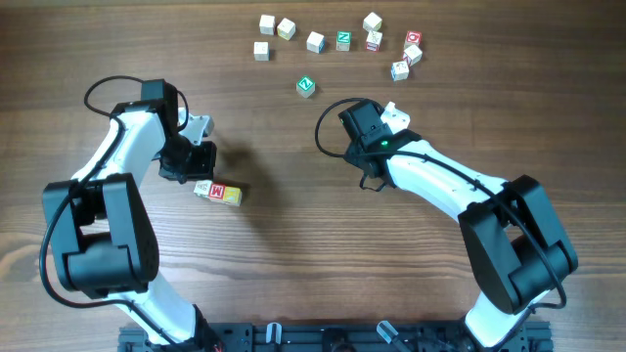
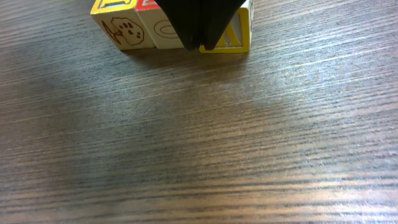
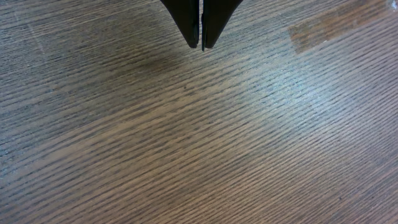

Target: Form a horizontal line

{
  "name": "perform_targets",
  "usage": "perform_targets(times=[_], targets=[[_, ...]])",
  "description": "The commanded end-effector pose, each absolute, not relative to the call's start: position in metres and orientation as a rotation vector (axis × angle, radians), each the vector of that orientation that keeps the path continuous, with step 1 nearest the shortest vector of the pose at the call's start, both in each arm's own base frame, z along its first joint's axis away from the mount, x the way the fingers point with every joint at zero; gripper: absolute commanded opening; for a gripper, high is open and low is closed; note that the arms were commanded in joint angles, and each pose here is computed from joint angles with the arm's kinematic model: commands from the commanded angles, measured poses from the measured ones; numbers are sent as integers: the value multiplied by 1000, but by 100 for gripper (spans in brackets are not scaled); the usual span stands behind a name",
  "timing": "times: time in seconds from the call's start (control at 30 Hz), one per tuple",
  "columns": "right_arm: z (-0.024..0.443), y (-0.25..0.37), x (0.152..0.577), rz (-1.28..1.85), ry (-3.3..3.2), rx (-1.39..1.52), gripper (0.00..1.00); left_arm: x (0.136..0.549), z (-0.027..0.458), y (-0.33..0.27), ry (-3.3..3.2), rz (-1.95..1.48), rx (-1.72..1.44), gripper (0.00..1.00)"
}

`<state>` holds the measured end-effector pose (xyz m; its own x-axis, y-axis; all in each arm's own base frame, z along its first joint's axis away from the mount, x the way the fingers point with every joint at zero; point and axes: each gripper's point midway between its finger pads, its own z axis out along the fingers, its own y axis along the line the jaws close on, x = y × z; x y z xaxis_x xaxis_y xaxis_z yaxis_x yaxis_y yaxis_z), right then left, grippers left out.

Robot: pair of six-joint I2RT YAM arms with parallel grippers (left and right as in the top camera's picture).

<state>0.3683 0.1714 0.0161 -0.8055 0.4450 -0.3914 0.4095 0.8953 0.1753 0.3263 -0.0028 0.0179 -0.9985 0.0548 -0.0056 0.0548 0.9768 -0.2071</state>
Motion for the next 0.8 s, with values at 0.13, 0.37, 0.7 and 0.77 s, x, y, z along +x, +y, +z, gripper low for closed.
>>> perform_targets(times=[0.13, 0.37, 0.7, 0.77], targets=[[19, 167, 369, 87, 2615, 610, 4, 324, 23, -4, -3126, 347, -43, 4], [19, 167, 369, 87, 2614, 611, 5, 323, 23, -4, -3121, 346, -2, 4], [19, 167, 370, 89, 2613, 614, 4, 339, 23, -3, -3187, 343, -7, 6], [19, 167, 370, 89, 2613, 613, 5, 350, 24, 0, -3232, 326, -8, 5]])
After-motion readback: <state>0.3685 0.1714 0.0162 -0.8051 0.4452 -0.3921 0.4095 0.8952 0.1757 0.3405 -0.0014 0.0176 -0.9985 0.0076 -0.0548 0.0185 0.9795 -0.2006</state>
